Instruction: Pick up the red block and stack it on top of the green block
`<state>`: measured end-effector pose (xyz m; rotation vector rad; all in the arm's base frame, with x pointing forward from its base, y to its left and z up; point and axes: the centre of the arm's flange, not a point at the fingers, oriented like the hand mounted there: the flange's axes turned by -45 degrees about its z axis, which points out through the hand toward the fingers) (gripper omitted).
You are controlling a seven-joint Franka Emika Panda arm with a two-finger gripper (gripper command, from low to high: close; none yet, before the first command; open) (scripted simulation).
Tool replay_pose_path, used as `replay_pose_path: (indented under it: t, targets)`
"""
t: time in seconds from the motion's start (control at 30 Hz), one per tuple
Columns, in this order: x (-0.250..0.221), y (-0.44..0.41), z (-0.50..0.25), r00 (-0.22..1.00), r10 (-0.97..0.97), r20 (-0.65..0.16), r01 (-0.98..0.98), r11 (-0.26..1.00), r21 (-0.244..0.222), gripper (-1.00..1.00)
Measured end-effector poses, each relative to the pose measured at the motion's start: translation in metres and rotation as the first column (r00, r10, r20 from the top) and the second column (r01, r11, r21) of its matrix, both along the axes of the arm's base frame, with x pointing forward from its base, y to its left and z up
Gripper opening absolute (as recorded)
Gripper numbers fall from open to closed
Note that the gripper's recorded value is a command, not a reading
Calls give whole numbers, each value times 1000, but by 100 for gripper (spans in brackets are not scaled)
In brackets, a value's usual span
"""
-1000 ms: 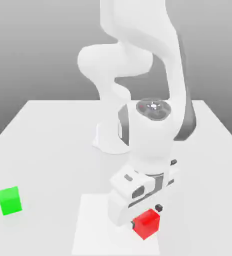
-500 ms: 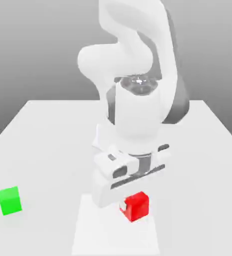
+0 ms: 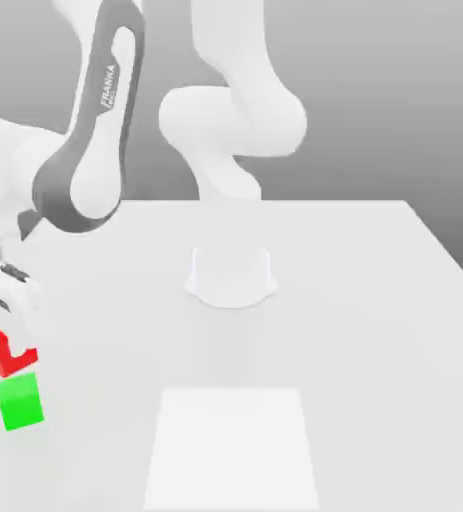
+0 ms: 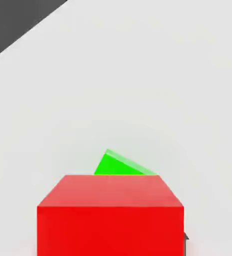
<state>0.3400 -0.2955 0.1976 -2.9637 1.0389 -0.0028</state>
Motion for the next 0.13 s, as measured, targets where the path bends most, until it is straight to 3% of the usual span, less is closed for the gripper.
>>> replay_pose_path:
  t: [0.03, 0.13]
  targets:
    - [-1, 0, -10, 1000, -2, -1, 2, 1000, 0, 100]
    - [-1, 0, -10, 1000, -2, -1, 2, 1000, 0, 100]
